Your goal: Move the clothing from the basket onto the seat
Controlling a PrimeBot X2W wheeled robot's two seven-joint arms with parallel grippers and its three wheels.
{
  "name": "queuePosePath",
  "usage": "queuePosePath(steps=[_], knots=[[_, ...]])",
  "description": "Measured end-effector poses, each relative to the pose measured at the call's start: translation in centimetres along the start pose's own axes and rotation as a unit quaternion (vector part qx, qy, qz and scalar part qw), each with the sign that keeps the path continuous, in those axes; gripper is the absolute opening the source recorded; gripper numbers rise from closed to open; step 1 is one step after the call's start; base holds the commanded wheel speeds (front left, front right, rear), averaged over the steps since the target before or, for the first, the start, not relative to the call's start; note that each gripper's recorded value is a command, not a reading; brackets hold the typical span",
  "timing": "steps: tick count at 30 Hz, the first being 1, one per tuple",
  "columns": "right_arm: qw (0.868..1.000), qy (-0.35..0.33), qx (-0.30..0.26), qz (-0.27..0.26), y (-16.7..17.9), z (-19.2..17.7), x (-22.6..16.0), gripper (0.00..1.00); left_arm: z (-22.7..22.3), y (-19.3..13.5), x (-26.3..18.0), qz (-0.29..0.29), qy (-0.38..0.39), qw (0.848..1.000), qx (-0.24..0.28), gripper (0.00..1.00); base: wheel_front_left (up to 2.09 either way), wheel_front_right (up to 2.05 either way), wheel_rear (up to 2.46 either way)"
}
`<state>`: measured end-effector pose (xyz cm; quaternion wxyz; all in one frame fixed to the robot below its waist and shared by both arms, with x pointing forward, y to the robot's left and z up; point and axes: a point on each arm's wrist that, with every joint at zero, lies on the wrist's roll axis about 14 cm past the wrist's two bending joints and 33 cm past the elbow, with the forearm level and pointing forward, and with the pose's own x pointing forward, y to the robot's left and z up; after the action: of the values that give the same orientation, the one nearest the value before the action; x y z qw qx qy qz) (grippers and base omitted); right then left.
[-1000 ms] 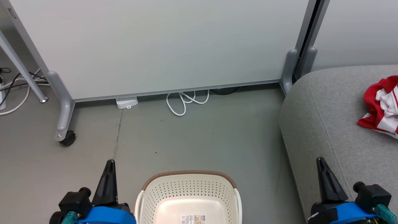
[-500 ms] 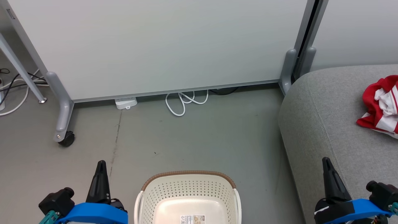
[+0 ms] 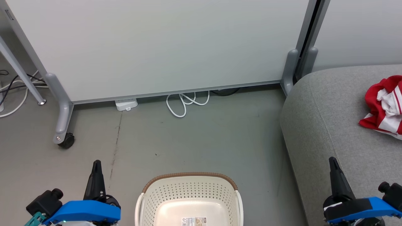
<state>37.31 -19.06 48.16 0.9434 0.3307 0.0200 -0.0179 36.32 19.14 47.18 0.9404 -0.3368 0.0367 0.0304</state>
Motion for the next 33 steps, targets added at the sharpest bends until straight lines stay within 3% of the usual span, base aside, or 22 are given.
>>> queuePosePath(steps=[17,33], knots=[[0.994,0.002,0.111,-0.007,-0.1,0.4,0.4,0.0,0.5,0.0,0.5,0.004,0.002,0.994,-0.111,0.0,0.0,0.0,0.0],[0.98,0.003,0.201,-0.006,0.0,0.8,0.7,0.0,1.1,-0.2,1.0,0.001,0.001,0.98,-0.199,0.0,0.0,0.0,0.0]])
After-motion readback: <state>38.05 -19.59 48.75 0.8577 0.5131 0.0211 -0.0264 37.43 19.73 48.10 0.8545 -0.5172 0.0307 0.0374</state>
